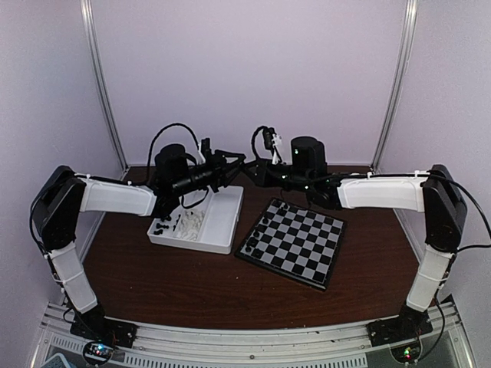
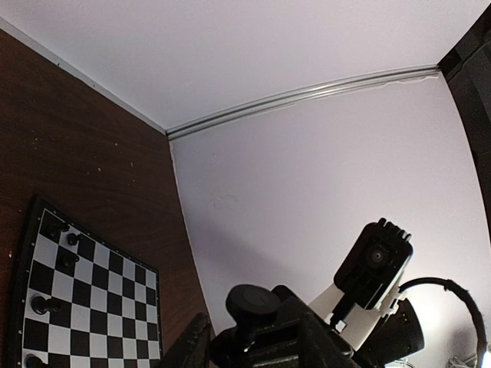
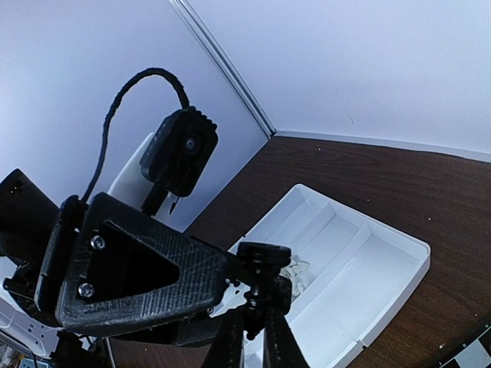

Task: Set up the chess pieces on the board
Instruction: Place the chess piece on the chessboard.

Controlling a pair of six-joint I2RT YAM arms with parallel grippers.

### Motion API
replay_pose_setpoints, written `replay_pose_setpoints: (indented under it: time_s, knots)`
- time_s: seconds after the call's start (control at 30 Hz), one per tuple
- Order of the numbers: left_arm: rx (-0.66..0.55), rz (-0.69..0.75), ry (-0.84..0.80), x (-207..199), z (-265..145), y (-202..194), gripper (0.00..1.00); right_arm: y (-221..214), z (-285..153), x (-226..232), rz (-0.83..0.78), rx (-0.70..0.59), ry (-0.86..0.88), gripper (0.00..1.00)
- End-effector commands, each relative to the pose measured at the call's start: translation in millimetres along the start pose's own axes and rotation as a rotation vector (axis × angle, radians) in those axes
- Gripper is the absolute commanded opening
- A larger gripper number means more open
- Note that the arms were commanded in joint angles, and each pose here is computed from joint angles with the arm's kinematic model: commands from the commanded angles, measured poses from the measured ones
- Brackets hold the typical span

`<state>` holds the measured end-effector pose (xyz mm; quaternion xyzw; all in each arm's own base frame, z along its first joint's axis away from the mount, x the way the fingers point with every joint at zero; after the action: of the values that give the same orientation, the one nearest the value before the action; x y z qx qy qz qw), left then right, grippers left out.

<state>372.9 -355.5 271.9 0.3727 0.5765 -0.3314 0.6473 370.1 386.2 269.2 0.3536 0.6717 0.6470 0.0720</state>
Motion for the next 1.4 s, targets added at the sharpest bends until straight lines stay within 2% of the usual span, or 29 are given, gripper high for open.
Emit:
replay_pose_setpoints:
  time_s: [0.0,0.2,0.3,0.37,0.57,0.63,0.7,0.77,0.87,1.07,1.23,1.37]
  knots:
    - [0.006,0.065,-0.014,-8,-5,-2,0.44,17,-10,4,-0.015,-0.027,0.014,0.02]
    - [-0.03,0.241,0.09,-25,-28,18,0.61,2,-31,2,-0.019,0.085,-0.005,0.02]
    - [-0.041,0.338,0.136,-37,-43,27,0.78,-11,-46,0,-0.02,0.171,-0.001,0.02]
    - [-0.03,0.423,0.171,-47,-52,27,0.85,-25,-57,-2,-0.031,0.257,-0.014,0.02]
    - [0.017,0.657,0.298,-59,-73,22,0.97,-56,-89,-8,-0.072,0.498,-0.078,0.03]
    - [0.016,0.729,0.315,-62,-80,21,0.98,-65,-100,-10,-0.074,0.597,-0.1,0.03]
    - [-0.038,0.766,0.343,-62,-92,28,0.98,-76,-112,-11,-0.061,0.729,-0.122,0.03]
    - [-0.109,0.823,0.315,-69,-106,36,0.98,-85,-124,-11,-0.048,0.843,-0.135,0.03]
    - [-0.104,0.938,0.252,-68,-113,33,0.98,-92,-137,-11,-0.035,0.95,-0.151,0.01]
    - [0.12,1.181,0.269,-50,-101,14,0.93,-97,-141,-4,-0.004,0.982,-0.108,0.02]
    - [0.404,1.496,0.152,-30,-104,-33,0.93,-97,-141,1,0.015,0.986,-0.079,0.02]
    - [0.571,1.639,0.099,-13,-102,-58,0.9,-97,-138,11,0.049,0.978,-0.012,0.02]
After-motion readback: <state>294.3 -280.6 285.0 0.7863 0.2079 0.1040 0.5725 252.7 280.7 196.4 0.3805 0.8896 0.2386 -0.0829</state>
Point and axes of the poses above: each gripper's point midway between its finger pads, its own z axis out along the fingers, its own x axis along the line the jaws close on, y = z × x, the point moved 3 cm from there along -z, back along the fingers, and after that the axes turned 11 degrees about -z, right-handed, at the moved point
